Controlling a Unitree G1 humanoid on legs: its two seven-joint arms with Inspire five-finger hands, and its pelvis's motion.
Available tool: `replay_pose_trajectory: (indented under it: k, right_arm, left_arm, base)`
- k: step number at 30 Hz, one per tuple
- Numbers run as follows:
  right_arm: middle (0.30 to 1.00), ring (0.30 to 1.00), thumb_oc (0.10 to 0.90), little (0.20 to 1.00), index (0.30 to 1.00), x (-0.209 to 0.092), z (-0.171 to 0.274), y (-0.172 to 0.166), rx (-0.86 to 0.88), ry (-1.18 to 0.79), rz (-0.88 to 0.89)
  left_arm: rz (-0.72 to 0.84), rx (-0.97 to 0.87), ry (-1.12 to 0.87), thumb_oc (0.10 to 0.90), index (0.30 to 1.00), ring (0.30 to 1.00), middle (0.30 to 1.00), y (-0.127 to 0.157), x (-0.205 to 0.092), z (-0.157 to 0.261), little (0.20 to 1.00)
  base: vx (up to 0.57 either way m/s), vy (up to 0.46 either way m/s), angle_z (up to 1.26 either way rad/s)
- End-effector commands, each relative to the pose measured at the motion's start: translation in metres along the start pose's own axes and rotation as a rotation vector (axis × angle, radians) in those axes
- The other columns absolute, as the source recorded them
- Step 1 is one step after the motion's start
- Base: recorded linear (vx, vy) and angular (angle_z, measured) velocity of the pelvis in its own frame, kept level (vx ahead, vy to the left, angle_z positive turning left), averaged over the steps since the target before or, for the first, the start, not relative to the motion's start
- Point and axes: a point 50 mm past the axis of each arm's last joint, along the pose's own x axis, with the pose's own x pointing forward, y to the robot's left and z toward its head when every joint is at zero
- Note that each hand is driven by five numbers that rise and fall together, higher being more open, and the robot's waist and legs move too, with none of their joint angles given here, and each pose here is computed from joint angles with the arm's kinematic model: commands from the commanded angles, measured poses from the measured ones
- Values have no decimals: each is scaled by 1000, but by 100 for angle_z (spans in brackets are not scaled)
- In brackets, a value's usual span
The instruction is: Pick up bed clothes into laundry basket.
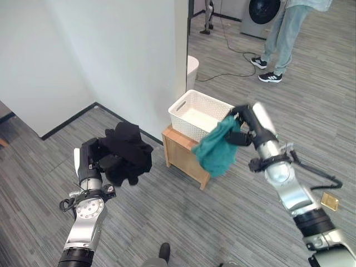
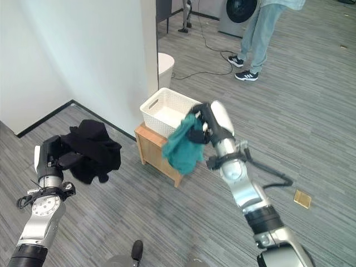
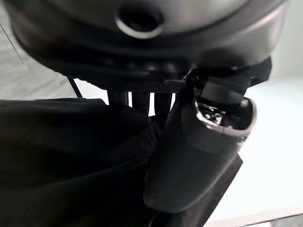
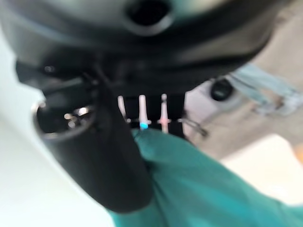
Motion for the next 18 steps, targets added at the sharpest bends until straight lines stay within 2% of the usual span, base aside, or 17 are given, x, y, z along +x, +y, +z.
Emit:
replay_pose_trajectory:
  k: [1, 4, 7, 10, 15, 18]
  right_arm:
    - [300, 300, 400, 300, 300, 42, 86, -103, -76, -372, -419]
    - [300, 300, 400, 300, 300, 48, 102, -136, -118, -414, -506]
    - [300, 300, 400, 300, 300, 58, 128, -151, -117, -490, -524]
    - [300, 300, 400, 300, 300, 66, 162, -172, -148, -573, -556]
    - [300, 300, 400, 300, 300, 69, 174, -182, -173, -585, -553]
    - [300, 300, 400, 300, 300, 63, 162, -195, -219, -542, -577]
  left_arm:
    - [-21, -30, -400, 400, 300, 300, 300, 4, 10, 76, 300]
    - [-51, -25, -392, 400, 300, 300, 300, 1, 2, 70, 300]
    - [-69, 0, -322, 400, 300, 300, 300, 6, -10, 51, 300]
    - [-39, -4, -252, 400, 300, 300, 300, 21, -20, 36, 300]
    - [-12, -31, -186, 400, 300, 300, 300, 28, -24, 23, 300]
    - [-19, -11, -125, 400, 300, 300, 300, 32, -32, 10, 300]
  base:
    - [370, -153, 46]
    - [400, -99, 69]
    - [462, -155, 52]
    - [237, -229, 16]
    - [182, -38, -13]
    - [296, 227, 21]
